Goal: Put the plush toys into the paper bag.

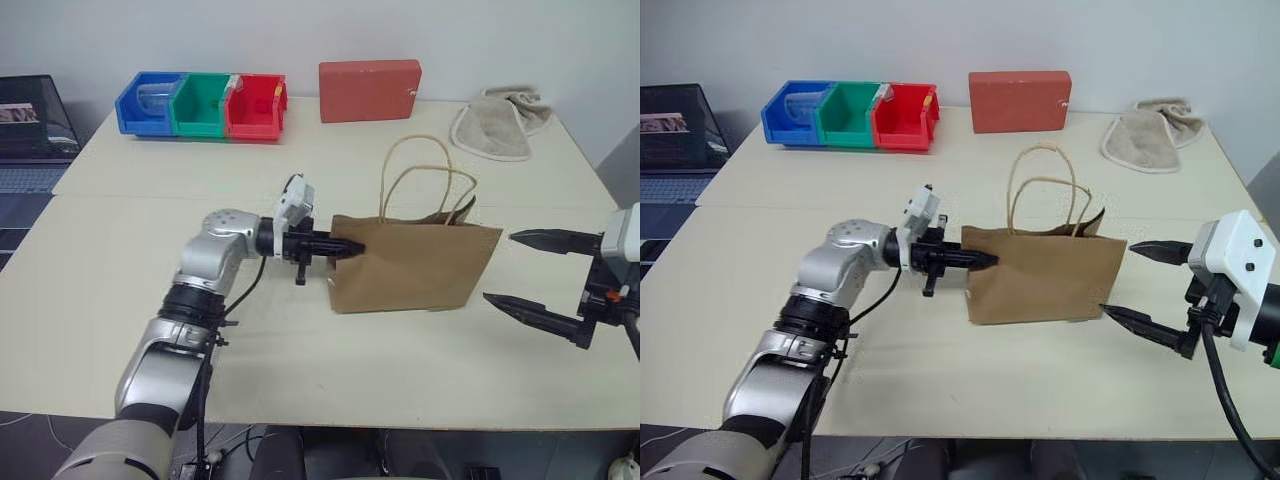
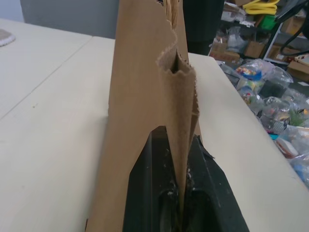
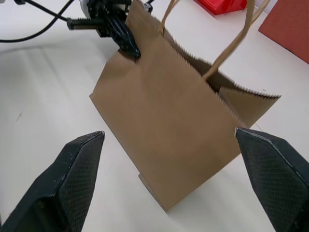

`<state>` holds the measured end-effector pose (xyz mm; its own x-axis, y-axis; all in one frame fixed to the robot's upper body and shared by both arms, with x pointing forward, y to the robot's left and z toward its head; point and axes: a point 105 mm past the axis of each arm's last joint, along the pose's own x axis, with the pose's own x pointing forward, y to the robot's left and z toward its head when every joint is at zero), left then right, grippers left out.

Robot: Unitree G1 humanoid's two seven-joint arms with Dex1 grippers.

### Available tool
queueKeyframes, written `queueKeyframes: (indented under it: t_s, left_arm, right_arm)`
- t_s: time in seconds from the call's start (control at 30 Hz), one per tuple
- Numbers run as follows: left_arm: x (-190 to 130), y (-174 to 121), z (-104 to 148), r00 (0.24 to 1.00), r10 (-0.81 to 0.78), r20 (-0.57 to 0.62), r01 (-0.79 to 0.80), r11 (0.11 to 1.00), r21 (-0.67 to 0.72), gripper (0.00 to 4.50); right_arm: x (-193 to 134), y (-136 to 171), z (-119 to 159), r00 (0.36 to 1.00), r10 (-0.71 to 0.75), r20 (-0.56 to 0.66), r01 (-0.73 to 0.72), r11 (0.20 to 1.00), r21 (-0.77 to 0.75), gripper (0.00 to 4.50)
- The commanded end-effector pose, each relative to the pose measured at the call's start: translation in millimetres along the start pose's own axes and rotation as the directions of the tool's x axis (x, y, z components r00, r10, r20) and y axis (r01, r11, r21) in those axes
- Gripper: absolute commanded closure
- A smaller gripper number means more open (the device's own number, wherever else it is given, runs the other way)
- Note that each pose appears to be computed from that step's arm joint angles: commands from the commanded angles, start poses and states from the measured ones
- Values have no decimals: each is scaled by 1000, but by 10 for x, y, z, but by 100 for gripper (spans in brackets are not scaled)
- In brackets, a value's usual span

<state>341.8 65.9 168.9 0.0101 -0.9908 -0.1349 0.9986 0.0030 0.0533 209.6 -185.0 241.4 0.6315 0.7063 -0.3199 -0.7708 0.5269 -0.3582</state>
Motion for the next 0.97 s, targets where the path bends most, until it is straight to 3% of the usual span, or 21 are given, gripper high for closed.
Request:
queueKeyframes:
  t_s: [0.03,0.1,0.37,0.5,0.73,0.97]
  left_arm:
    - [-42,62,113,999,28,-28,-26,996,88,426]
    - [-90,74,174,999,45,-26,-42,991,128,385]
    - [-420,-59,268,990,126,-66,-111,976,185,137]
    - [-794,-130,300,954,269,-135,-239,949,207,15]
    - [-1488,-308,303,784,527,-328,-433,843,320,3]
    - [-1663,-397,309,770,551,-323,-490,834,254,3]
  right_arm:
    - [-31,8,56,1000,-14,10,14,999,-34,0]
    - [-29,-5,47,1000,-11,6,12,999,-32,0]
    - [-7,-125,46,1000,5,6,-4,999,-47,0]
    - [-101,-243,38,999,24,-31,-26,999,-48,0]
    - [-401,-540,-16,990,30,-135,-42,995,-88,0]
    - [-426,-641,-7,988,59,-146,-73,993,-93,0]
